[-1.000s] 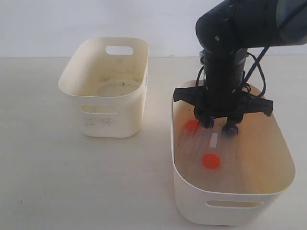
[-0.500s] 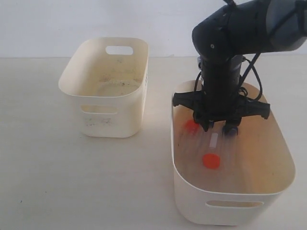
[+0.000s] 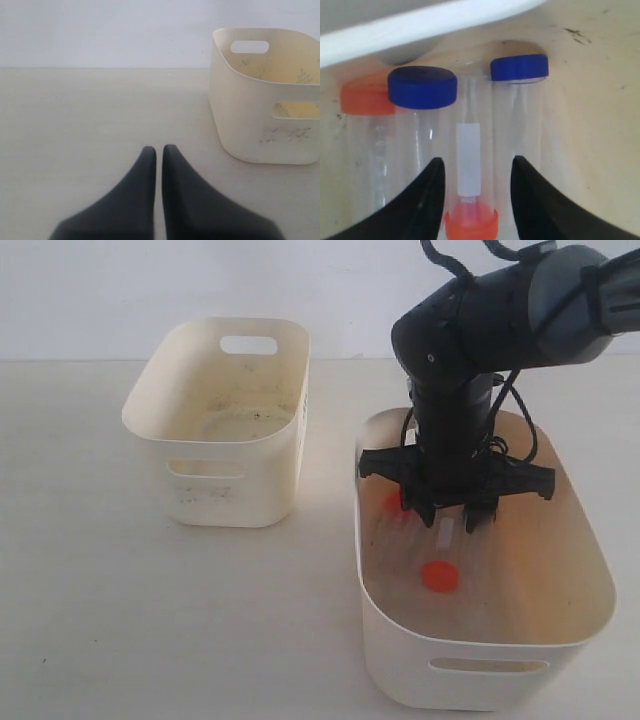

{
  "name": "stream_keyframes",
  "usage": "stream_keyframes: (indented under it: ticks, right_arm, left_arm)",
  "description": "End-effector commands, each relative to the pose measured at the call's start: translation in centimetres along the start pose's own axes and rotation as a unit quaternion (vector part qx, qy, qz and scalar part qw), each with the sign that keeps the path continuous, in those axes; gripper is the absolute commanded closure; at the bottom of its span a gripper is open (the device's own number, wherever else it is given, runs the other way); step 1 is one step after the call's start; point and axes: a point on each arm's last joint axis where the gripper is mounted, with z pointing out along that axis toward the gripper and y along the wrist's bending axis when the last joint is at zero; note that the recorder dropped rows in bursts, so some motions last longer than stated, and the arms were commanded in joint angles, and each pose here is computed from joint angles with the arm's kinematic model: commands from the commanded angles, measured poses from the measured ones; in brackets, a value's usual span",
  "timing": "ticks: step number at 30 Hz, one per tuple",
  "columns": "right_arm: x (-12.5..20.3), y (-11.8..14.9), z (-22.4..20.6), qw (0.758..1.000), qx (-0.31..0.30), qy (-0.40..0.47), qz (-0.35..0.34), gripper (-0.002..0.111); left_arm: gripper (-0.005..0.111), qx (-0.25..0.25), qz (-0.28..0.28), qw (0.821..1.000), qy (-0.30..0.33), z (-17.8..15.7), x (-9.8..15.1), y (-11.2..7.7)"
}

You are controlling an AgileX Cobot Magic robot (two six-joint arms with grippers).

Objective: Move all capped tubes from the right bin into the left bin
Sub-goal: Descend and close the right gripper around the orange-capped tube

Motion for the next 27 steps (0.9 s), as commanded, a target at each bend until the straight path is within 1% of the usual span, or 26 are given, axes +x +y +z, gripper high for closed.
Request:
stream_keyframes:
  ticks: [1, 4, 12, 13, 17, 18, 21, 24, 27]
  right_arm:
    - [0.2, -0.3, 0.5, 1.0, 0.019, 0.01, -0.012, 0.068]
    - [0.4, -0.1, 1.1, 0.999, 0.026, 0.026, -0.013, 0.068]
    - [0.8, 0.2, 1.6, 0.998, 0.019, 0.045, -0.026, 0.068]
    - [0.8, 0.2, 1.7, 0.998, 0.021, 0.049, -0.027, 0.067]
    - [0.9, -0.2, 1.7, 0.997, 0.042, 0.056, -0.033, 0.052]
    - [0.8, -0.4, 1.7, 0.997, 0.051, 0.051, -0.039, 0.05]
    - [0.8, -0.7, 1.6, 0.996, 0.068, 0.048, -0.044, 0.05]
    - [1.0, -0.5, 1.6, 0.996, 0.058, 0.058, -0.036, 0.05]
    - [1.3, 0.2, 1.8, 0.996, 0.022, 0.074, -0.037, 0.05]
  left_arm:
    - [0.103, 0.002, -0.005, 1.0, 0.001, 0.0, 0.1, 0.0]
    - [0.103, 0.002, -0.005, 1.0, 0.001, 0.0, 0.1, 0.0]
    - [0.103, 0.002, -0.005, 1.0, 0.001, 0.0, 0.1, 0.0]
    - [0.103, 0.002, -0.005, 1.0, 0.001, 0.0, 0.1, 0.0]
    - [0.103, 0.002, -0.005, 1.0, 0.001, 0.0, 0.1, 0.0]
    - [0.103, 0.002, -0.005, 1.0, 0.001, 0.0, 0.1, 0.0]
    - [0.103, 0.002, -0.005, 1.0, 0.001, 0.0, 0.1, 0.0]
    - [0.103, 0.002, -0.005, 1.0, 0.001, 0.0, 0.1, 0.0]
    - [0.103, 0.002, -0.005, 1.0, 0.001, 0.0, 0.1, 0.0]
